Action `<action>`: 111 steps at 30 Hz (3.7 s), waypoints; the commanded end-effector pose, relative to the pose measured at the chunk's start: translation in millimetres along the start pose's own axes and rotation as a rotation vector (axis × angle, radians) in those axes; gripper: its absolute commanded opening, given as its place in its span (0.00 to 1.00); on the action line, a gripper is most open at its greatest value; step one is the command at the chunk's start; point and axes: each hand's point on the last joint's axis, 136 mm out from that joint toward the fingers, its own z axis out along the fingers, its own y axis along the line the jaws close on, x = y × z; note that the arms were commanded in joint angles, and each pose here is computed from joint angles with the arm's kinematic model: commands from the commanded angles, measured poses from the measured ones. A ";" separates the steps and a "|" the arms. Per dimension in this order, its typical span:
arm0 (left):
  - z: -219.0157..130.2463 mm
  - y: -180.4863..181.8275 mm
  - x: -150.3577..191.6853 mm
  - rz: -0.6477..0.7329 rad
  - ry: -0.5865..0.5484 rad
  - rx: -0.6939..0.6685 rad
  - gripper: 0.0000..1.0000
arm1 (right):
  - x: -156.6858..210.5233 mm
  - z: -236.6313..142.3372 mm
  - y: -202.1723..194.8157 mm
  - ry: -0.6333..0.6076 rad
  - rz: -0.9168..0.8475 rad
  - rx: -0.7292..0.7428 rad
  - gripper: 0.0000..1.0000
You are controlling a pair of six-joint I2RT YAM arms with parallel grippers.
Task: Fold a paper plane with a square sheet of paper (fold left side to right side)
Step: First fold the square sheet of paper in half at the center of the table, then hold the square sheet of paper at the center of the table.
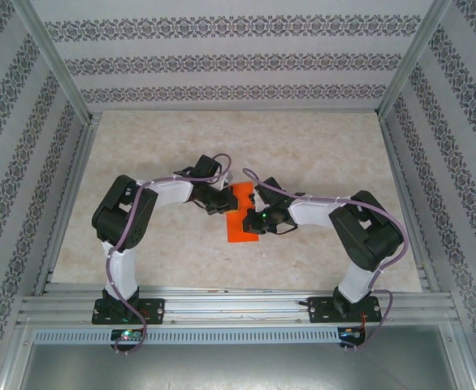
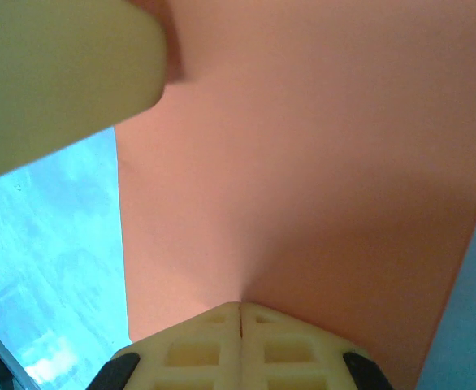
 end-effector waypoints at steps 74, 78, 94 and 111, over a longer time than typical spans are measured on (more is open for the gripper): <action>-47.5 46.7 -149.5 0.029 -0.318 -0.103 0.00 | 17.9 14.2 -45.3 0.069 0.068 0.198 0.00; -77.8 18.6 -140.4 0.081 -0.354 -0.078 0.00 | 4.4 13.4 -35.9 0.021 0.078 0.161 0.00; -40.0 -15.0 -16.4 0.023 -0.129 0.050 0.00 | -8.2 14.2 -26.7 -0.019 0.055 0.128 0.00; 2.3 24.4 -12.7 -0.029 -0.065 -0.066 0.00 | -13.2 7.6 -11.4 -0.029 0.034 0.081 0.02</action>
